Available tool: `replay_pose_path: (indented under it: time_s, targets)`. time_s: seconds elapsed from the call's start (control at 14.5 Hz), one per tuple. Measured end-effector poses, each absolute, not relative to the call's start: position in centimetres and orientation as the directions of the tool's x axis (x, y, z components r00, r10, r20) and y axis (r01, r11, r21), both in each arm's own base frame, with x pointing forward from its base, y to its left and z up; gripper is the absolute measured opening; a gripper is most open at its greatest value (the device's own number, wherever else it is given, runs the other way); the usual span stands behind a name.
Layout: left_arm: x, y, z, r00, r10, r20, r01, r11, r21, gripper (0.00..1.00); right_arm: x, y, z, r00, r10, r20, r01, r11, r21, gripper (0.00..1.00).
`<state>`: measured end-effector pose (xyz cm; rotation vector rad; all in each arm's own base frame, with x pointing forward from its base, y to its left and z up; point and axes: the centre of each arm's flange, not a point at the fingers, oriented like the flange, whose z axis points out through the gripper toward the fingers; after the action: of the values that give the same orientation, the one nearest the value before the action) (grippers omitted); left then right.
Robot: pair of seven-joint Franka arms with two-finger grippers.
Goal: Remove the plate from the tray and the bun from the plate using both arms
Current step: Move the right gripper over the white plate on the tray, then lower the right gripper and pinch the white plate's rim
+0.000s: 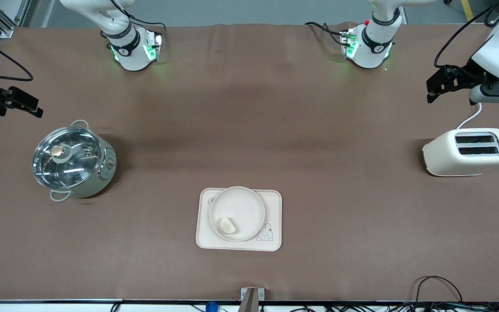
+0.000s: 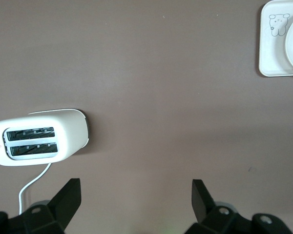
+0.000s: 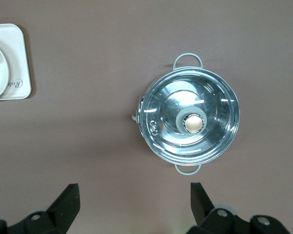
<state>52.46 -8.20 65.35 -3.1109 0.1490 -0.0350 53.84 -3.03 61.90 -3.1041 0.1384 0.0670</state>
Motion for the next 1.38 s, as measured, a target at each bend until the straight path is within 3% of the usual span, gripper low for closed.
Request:
replay_pose_path:
  time_s: [0.21,0.55,1.1,1.38]
  targets:
    - [52.8,-8.1,64.9,0.995,-0.095,0.014,-0.094,-0.995,-0.027,1.0,53.9,-3.6,61.7,0.994,-0.101,-0.048,-0.103,-0.994,-0.047,1.0]
    - [53.1,-8.0,64.5,0.995,-0.095,0.007,-0.095,-0.995,-0.026,1.0,55.0,1.0,59.7,0.994,-0.101,-0.041,-0.107,-0.977,-0.182,1.0]
    - [53.8,-7.2,63.7,0.995,-0.1,-0.001,-0.1,-0.995,-0.024,1.0,61.4,19.8,36.8,0.977,-0.208,-0.048,-0.21,-0.896,-0.392,1.0]
    - [54.3,-7.2,63.1,0.995,-0.1,-0.007,-0.1,-0.995,-0.023,1.0,66.3,26.4,28.7,0.963,-0.266,-0.042,-0.258,-0.87,-0.421,1.0]
